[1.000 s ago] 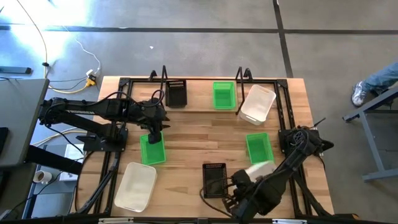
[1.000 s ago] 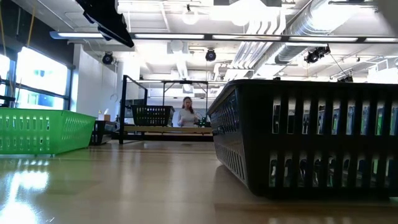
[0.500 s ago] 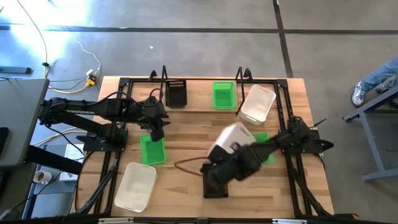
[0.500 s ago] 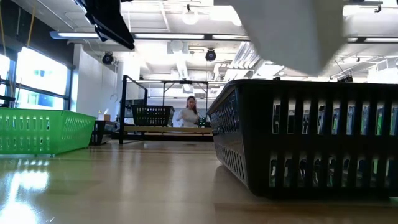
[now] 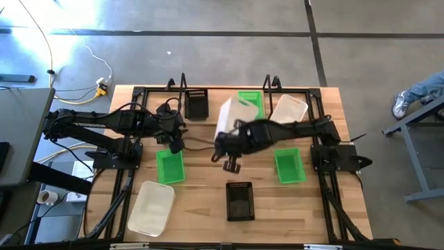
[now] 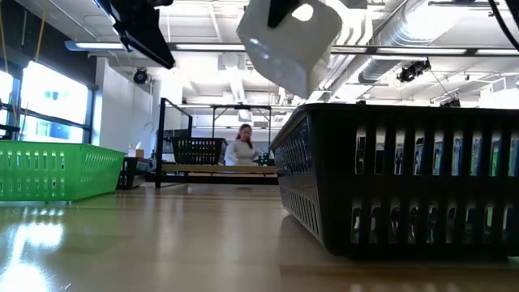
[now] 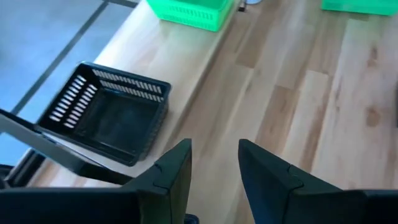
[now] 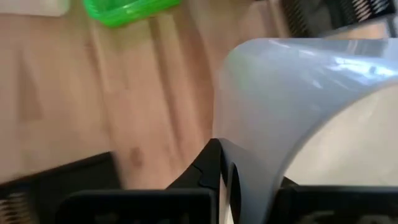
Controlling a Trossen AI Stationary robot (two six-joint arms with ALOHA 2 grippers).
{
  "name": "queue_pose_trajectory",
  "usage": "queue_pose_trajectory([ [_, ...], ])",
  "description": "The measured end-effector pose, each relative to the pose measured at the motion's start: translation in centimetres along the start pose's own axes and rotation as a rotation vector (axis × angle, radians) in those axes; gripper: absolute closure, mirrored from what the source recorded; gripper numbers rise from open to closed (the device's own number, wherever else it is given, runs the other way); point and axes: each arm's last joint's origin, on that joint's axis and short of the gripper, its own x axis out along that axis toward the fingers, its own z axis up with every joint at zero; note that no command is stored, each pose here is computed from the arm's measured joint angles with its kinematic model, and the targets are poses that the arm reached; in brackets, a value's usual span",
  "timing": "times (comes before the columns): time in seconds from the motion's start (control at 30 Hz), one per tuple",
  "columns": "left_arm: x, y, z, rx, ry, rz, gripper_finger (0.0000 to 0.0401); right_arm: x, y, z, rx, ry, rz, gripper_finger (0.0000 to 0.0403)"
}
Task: Stack baskets on shelf by color
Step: Put the bottom right white basket on the shelf
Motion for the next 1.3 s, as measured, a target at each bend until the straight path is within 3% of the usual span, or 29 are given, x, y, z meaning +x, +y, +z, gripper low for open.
queue_pose_trajectory([
  [0.23, 0.0, 0.1, 0.0, -0.002, -0.009, 0.037, 0.0279, 1.4, -5.0, 1.5, -0.108, -0.015, -0.044, 0.0403],
  [0.67, 0.0, 0.3, 0.0, 0.001, -0.02, 0.091, 0.0279, 5.2, -11.9, 3.1, -0.152, -0.014, -0.121, 0.0403],
  [0.93, 0.0, 0.3, 0.0, 0.003, -0.02, 0.108, 0.0279, 8.4, -13.2, 3.1, -0.169, 0.057, -0.081, 0.0403],
  [1.3, 0.0, 0.3, 0.0, 0.001, -0.019, 0.111, 0.0279, 12.4, -12.6, 2.9, -0.212, 0.148, -0.005, 0.0403],
])
